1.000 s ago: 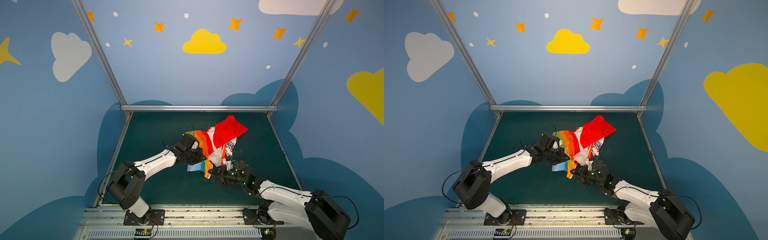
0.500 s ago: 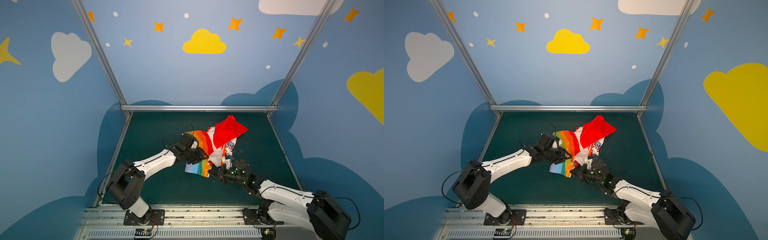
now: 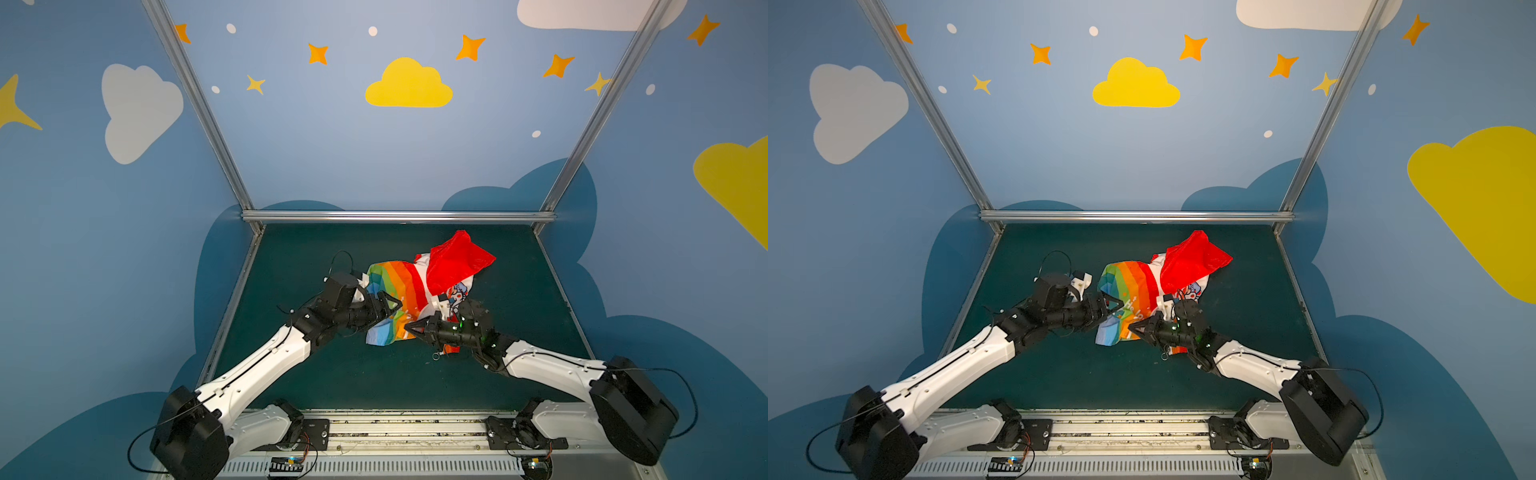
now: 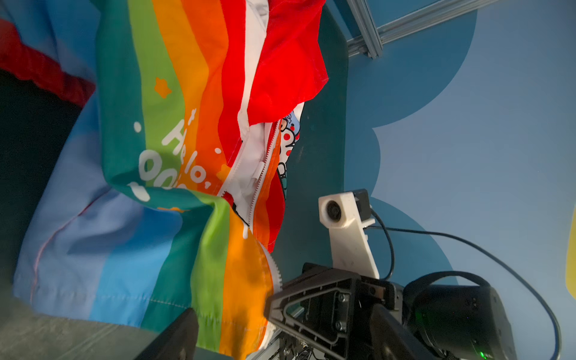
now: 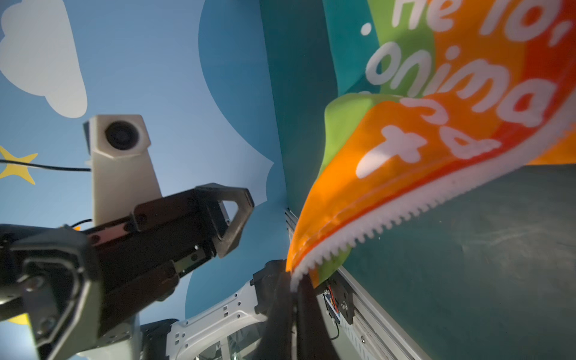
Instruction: Zip up the jacket
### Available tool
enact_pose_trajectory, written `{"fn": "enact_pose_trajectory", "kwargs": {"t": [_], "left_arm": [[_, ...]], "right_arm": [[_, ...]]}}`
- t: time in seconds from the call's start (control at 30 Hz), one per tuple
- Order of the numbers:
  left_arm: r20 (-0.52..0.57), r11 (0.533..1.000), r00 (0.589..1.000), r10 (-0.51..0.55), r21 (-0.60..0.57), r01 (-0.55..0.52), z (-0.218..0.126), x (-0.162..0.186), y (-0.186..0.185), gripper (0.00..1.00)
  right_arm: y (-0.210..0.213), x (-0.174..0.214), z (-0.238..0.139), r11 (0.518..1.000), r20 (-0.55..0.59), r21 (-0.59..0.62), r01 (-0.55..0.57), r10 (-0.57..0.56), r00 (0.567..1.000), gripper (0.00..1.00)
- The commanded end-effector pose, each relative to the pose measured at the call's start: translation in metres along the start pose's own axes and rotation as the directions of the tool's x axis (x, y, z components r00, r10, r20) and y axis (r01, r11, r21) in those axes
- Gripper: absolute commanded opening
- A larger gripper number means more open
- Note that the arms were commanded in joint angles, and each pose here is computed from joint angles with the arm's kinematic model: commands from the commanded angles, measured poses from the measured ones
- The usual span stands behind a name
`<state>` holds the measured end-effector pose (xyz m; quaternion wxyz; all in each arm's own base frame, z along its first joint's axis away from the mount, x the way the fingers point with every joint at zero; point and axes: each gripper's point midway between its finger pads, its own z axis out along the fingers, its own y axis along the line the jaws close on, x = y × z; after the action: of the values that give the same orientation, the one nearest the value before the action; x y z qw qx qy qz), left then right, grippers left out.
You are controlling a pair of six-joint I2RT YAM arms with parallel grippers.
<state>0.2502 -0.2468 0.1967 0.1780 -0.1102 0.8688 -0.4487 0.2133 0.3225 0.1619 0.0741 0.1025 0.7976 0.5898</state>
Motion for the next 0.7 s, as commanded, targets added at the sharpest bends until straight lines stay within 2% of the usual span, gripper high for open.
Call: {"fn": "enact_pose_trajectory", "kwargs": {"t": [0.0,0.1,0.2,0.27,0.4,0.67], "left_arm": [[0.011,0.996,0.997,-0.081,-0.035,0.081,-0.008,0.01,0.02,0.87],[0.063,0.988,0.986,-0.152,0.036,0.15,-0.014,0.014,0.021,0.88],[0.143,0.963,0.96,-0.239,0.164,0.215,-0.017,0.008,0.013,0.9],[0.158,0.953,0.952,-0.264,0.194,0.232,-0.017,0.007,0.008,0.91],[0.114,0.949,0.959,-0.258,0.216,0.23,-0.01,0.014,-0.01,0.92],[0.085,0.914,0.947,-0.311,0.3,0.273,0.009,0.021,-0.033,0.93]], "right_arm": [[0.029,-0.005,0.005,0.993,-0.018,-0.101,0.059,-0.062,0.998,0.0],[0.03,-0.009,0.01,0.993,-0.021,-0.106,0.058,-0.06,0.998,0.0],[0.032,-0.012,0.013,0.99,-0.022,-0.125,0.062,-0.065,0.998,0.0],[0.032,-0.013,0.015,0.989,-0.019,-0.134,0.062,-0.066,0.998,0.0],[0.036,-0.015,0.019,0.986,-0.022,-0.159,0.058,-0.062,0.998,0.0],[0.042,-0.019,0.024,0.979,-0.026,-0.196,0.061,-0.068,0.997,0.0]]}}
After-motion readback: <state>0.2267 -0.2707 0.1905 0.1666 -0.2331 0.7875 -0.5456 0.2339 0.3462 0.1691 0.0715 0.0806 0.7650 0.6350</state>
